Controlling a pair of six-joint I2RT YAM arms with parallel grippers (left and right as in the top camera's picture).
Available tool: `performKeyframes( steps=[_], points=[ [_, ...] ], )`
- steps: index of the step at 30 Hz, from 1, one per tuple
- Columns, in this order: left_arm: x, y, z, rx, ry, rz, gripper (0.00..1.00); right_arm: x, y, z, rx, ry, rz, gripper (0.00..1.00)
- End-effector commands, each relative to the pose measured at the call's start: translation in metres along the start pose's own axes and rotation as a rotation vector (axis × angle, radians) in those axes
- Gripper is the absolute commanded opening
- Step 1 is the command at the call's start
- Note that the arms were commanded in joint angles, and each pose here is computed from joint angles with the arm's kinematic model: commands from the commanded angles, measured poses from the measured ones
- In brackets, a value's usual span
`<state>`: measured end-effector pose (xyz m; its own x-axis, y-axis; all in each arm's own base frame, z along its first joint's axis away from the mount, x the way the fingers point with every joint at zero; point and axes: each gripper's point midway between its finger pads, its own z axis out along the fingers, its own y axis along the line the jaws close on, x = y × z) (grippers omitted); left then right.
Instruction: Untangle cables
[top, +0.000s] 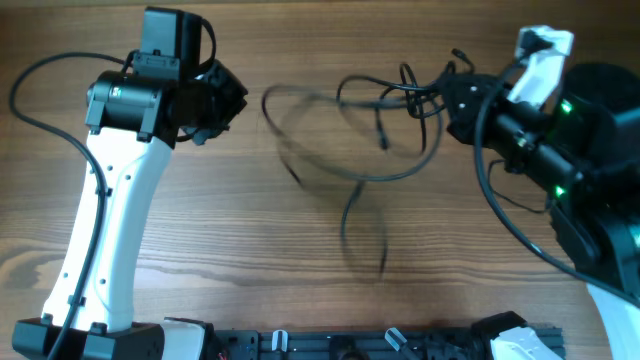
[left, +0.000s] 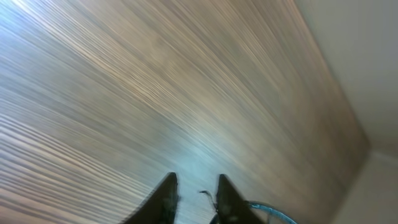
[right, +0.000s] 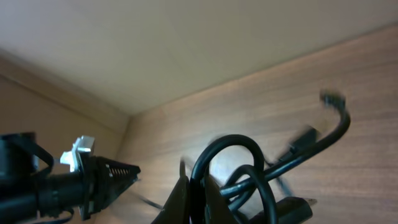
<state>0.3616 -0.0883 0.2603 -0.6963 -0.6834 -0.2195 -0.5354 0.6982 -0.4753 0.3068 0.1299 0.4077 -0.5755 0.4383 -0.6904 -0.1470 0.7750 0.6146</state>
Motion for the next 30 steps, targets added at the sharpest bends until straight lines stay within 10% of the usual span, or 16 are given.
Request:
performKeyframes(
  steps=[1, 7, 10, 13, 23, 24, 28, 30],
  points=[
    [-0.034, 0.044, -0.009, -0.235, -0.206, 0.018, 0.19, -0.029, -0.014, -0.022, 0.107, -0.159, 0.03, 0.04],
    [0.007, -0.015, -0.002, 0.089, 0.052, 0.18, 0.2, -0.004, -0.008, 0.011, 0.043, -0.001, 0.099, 0.04],
    [0.059, -0.079, -0.03, 0.513, 0.299, 0.415, 0.55, 0.001, -0.014, 0.037, 0.057, 0.045, 0.228, 0.04],
    [0.078, -0.087, -0.031, 0.553, 0.285, 0.628, 1.0, -0.006, -0.002, 0.052, -0.01, 0.04, 0.244, 0.04],
    [0.084, -0.075, -0.002, 0.266, 0.069, 0.967, 0.99, -0.007, 0.028, 0.056, -0.167, 0.095, 0.284, 0.04],
    [0.082, -0.074, 0.0, 0.249, 0.061, 0.975, 0.93, -0.003, 0.033, 0.055, -0.189, 0.12, 0.284, 0.04],
    [0.081, -0.071, 0.006, 0.23, 0.069, 0.992, 0.04, 0.003, 0.019, 0.056, -0.121, 0.128, 0.302, 0.04],
    [0.055, -0.062, 0.009, 0.131, -0.007, 0.837, 0.04, 0.002, -0.01, 0.058, 0.025, 0.076, 0.319, 0.04]
  ],
)
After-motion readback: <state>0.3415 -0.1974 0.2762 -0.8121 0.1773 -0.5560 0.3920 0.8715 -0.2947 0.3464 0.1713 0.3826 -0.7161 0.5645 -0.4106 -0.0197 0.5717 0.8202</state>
